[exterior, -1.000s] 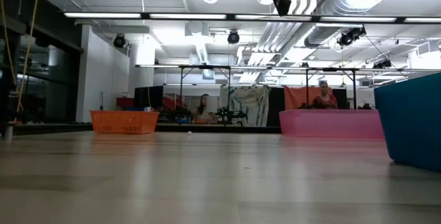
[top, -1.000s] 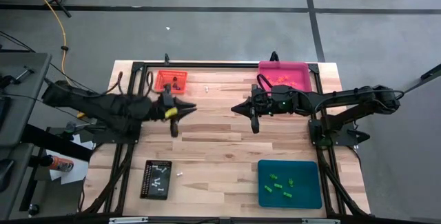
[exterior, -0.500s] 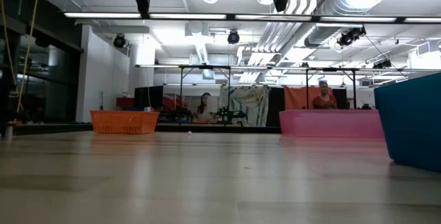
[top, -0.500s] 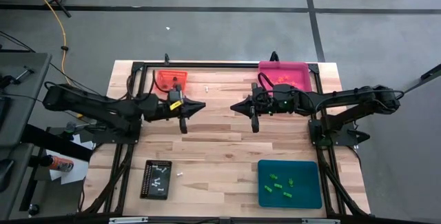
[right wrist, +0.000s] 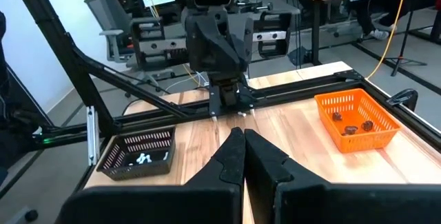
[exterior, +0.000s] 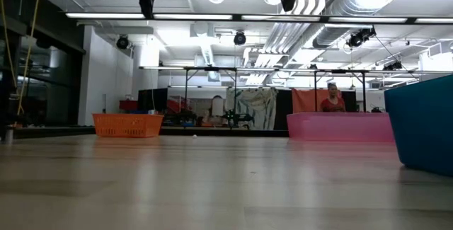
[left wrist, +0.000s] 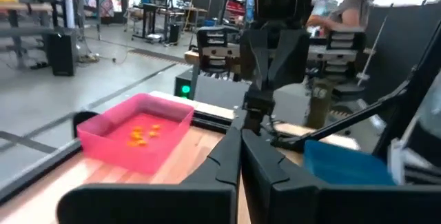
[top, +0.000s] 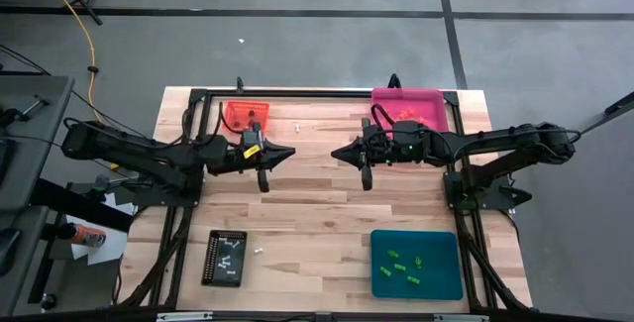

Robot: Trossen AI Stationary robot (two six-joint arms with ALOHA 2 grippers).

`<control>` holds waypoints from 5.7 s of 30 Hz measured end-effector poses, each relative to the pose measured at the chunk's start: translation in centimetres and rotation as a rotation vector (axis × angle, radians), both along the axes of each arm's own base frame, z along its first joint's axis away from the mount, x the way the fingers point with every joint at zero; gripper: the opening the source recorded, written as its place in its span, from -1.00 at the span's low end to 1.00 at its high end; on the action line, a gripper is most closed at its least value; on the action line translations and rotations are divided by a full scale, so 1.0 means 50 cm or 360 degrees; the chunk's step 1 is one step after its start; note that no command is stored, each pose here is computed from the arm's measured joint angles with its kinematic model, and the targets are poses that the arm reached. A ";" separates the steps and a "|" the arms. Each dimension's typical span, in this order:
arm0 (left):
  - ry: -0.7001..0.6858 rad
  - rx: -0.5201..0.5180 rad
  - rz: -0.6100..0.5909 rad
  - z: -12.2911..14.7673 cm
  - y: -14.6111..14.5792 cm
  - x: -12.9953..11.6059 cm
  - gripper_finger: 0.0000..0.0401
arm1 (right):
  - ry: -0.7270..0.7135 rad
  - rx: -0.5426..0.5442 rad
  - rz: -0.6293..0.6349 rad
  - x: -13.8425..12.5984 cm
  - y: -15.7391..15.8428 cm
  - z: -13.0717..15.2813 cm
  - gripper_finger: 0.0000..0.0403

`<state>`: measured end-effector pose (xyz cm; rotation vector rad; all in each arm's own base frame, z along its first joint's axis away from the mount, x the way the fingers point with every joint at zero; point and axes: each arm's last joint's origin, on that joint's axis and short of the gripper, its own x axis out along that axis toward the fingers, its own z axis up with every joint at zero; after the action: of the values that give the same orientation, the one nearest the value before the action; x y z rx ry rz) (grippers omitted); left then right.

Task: Sort Halloween decoration
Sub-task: Put the top white bone toy into the black bin

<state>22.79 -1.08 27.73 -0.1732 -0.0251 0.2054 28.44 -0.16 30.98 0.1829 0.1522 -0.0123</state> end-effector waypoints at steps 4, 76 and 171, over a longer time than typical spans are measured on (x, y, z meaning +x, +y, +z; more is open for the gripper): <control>0.0085 -0.0050 0.0147 -0.020 0.037 0.014 -1.00 | -0.0003 -0.0003 -0.0121 0.000 -0.004 0.000 -1.00; 0.1682 -0.1323 0.1066 -0.307 0.387 0.227 -0.98 | 0.0029 0.0141 -0.0923 -0.041 -0.201 -0.009 -1.00; -0.0007 -0.0462 -0.0735 -0.005 0.049 -0.051 -1.00 | -0.0096 0.0031 -0.0046 -0.002 -0.054 0.011 -1.00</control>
<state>20.21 1.36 27.47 -0.4619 0.0409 -0.2546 28.36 -2.85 31.55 0.2048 0.0894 -0.0339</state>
